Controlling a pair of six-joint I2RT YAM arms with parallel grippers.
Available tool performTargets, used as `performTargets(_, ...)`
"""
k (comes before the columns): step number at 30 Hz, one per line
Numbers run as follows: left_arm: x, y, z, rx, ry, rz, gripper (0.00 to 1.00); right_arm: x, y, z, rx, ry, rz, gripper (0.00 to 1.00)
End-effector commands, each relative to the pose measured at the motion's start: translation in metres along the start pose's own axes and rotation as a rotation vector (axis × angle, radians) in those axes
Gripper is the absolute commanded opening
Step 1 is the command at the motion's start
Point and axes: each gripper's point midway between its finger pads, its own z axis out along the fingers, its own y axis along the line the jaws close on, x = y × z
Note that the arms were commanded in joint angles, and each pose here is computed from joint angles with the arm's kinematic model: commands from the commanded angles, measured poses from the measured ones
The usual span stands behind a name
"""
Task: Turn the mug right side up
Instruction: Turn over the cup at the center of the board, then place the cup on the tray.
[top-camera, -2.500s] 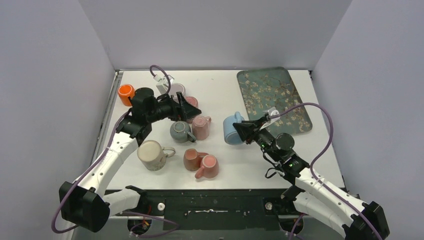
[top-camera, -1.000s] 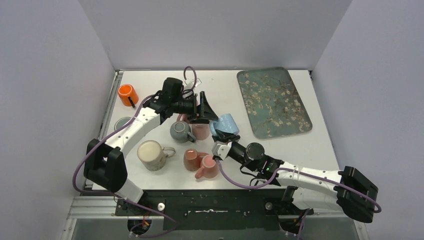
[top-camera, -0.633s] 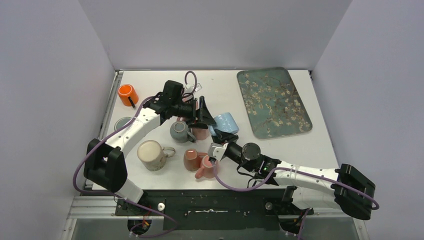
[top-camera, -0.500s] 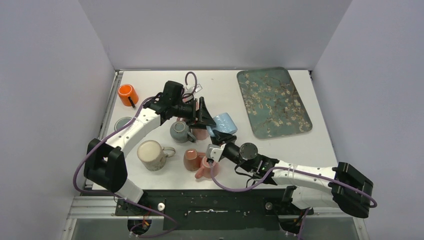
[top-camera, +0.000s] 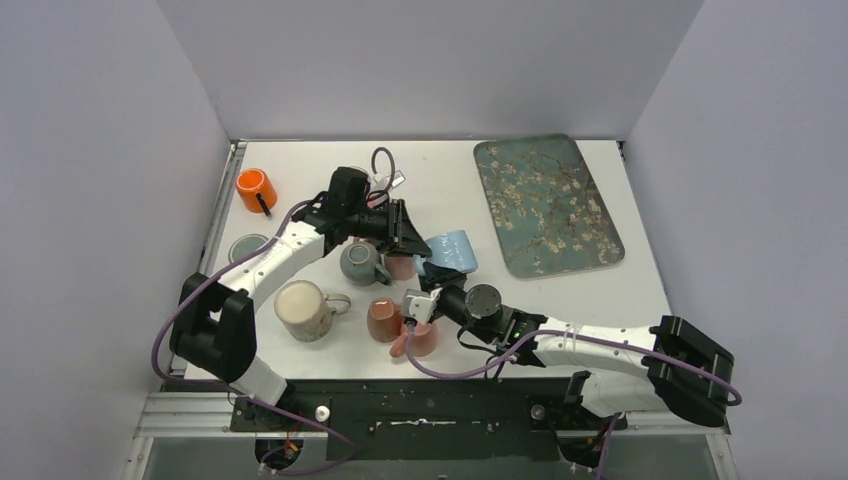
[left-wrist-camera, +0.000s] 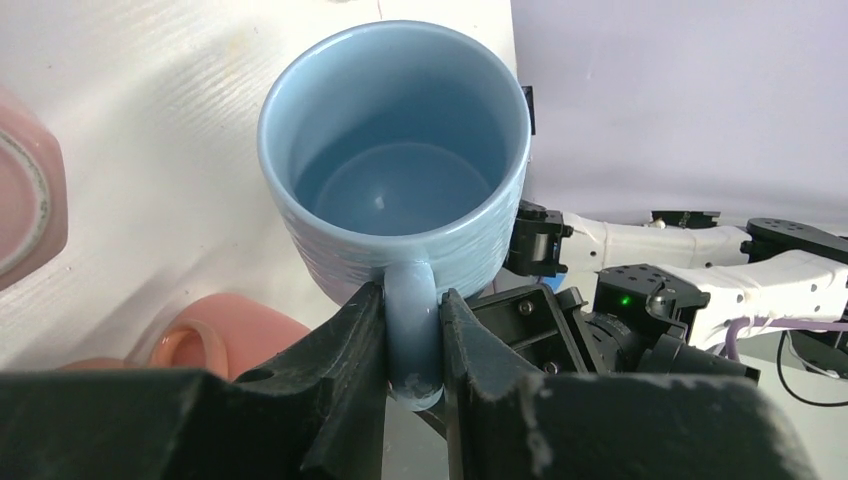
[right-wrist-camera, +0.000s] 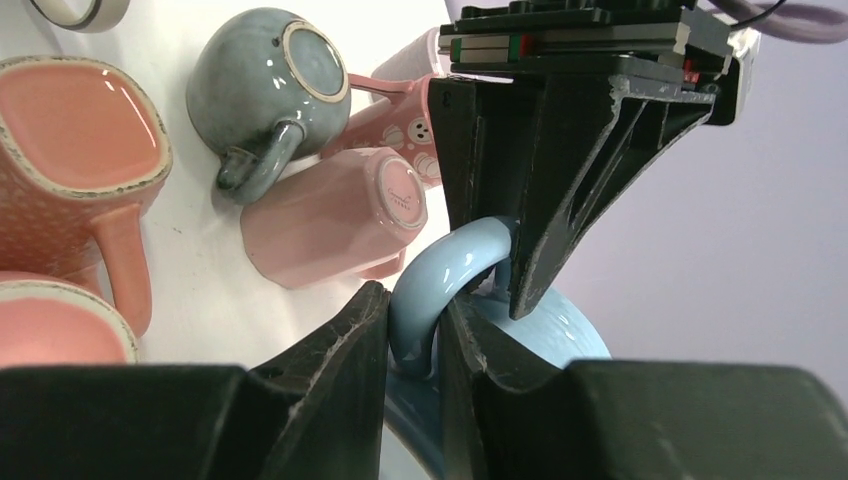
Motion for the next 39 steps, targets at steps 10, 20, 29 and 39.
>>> performTargets(10,-0.045,-0.057,0.014,0.227,-0.135,0.183,0.00,-0.029,-0.061,-0.023,0.190,-0.019,0.505,0.44)
performTargets(20,-0.086,-0.056,0.029,0.203,-0.264,0.299,0.00,0.001,-0.128,-0.046,0.392,0.141,1.171,0.49)
performTargets(29,-0.136,-0.042,0.031,-0.064,-0.608,0.627,0.00,0.026,-0.144,-0.065,0.570,0.294,1.436,0.49)
performTargets(39,-0.147,-0.020,0.059,-0.252,-0.813,0.729,0.00,0.058,-0.144,-0.082,0.636,0.359,1.501,0.48)
